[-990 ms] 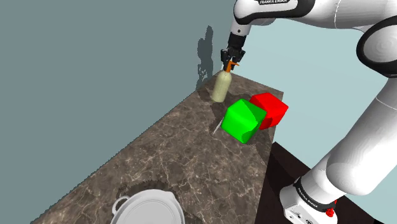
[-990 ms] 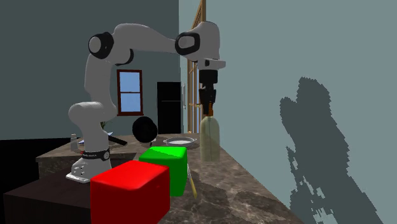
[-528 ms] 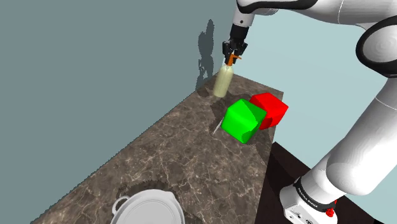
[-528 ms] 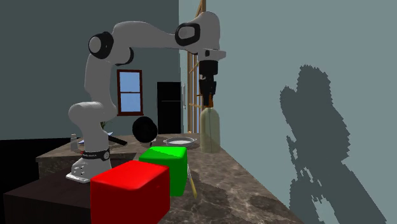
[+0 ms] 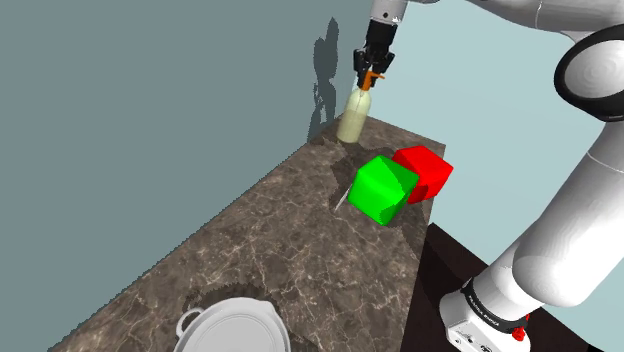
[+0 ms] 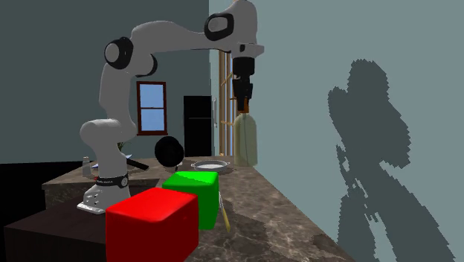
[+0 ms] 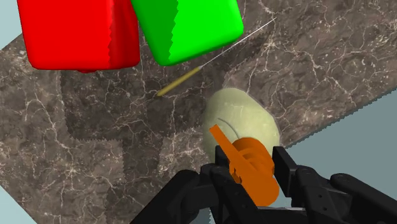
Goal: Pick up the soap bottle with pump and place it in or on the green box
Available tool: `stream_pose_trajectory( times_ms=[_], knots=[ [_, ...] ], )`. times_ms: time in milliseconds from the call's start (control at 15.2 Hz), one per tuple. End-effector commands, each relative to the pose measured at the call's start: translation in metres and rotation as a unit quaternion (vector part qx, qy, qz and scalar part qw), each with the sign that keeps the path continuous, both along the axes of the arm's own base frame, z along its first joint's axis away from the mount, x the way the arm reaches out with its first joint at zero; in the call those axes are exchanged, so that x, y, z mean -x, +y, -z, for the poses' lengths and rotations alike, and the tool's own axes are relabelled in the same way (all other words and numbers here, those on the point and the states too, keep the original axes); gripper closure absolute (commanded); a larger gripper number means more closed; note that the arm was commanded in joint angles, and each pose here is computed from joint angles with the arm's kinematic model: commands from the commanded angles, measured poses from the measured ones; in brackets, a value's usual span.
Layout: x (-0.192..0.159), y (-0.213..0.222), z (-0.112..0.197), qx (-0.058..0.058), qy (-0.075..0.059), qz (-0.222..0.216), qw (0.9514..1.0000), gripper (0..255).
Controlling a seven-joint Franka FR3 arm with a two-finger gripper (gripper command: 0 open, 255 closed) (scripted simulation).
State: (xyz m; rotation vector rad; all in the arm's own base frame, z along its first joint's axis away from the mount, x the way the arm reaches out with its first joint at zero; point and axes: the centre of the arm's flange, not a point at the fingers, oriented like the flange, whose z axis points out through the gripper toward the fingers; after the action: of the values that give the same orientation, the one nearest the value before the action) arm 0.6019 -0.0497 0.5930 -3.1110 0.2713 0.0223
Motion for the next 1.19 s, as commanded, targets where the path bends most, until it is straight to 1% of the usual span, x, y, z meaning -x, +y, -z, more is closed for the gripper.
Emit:
stream_pose_trajectory(
  times_ms=[0, 264, 1122],
  knots=[
    [0.000, -0.001, -0.011, 0.000, 0.000, 0.000, 1.0000, 255],
    [0.000, -0.001, -0.031, 0.000, 0.000, 0.000, 1.0000, 255],
    [0.151, -0.032, -0.106, 0.000, 0.000, 0.000, 1.0000, 255]
  ],
)
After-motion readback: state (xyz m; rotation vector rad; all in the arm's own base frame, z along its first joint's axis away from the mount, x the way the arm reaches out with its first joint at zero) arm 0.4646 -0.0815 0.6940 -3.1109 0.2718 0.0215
